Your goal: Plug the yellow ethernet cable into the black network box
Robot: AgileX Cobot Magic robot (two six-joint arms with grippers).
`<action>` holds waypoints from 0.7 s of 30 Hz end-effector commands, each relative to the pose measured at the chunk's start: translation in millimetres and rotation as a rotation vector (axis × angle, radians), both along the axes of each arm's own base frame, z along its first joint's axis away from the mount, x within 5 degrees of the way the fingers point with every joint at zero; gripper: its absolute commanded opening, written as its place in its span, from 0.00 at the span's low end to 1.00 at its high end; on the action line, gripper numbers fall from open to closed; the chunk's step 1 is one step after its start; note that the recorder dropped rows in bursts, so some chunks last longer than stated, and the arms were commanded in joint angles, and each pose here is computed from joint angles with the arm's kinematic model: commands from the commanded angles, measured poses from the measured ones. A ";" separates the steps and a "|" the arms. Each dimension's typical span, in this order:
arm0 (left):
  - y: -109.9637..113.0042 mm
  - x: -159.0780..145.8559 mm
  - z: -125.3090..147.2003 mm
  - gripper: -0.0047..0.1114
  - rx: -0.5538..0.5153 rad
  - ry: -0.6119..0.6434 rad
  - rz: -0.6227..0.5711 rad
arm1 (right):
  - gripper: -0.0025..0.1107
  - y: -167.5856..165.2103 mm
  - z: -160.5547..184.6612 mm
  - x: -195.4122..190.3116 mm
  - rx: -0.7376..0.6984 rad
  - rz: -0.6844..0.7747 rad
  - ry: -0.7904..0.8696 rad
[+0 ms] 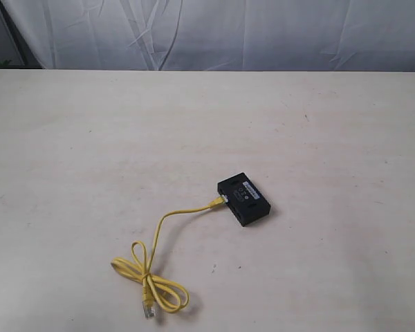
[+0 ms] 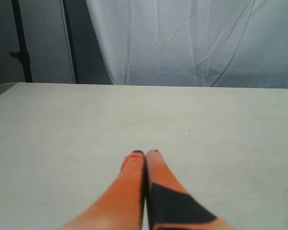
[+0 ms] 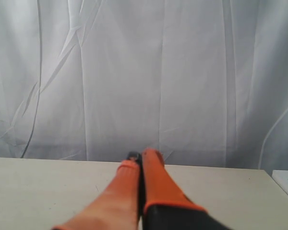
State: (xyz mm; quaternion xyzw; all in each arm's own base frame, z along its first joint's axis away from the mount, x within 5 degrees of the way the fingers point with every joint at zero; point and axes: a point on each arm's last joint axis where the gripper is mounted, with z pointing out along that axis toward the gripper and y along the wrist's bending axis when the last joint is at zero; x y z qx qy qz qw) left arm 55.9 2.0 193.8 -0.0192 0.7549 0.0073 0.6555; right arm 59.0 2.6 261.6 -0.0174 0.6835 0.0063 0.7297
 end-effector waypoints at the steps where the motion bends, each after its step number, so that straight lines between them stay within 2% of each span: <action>1: 0.0 -0.3 -1.0 0.04 -0.014 -0.005 0.003 | 0.01 -0.2 -1.5 -0.3 0.002 -0.003 0.005; 13: 0.0 -0.3 -1.0 0.04 -0.012 -0.005 0.003 | 0.01 -0.6 -0.3 -6.3 -0.038 -0.011 -0.036; 17: 0.0 -0.3 -1.0 0.04 -0.012 -0.005 0.003 | 0.01 -1.0 -9.5 -8.2 0.080 -0.005 -0.020; 21: 0.0 -0.3 -1.0 0.04 -0.012 -0.005 0.003 | 0.01 -1.0 -26.9 -7.7 0.112 -0.006 0.029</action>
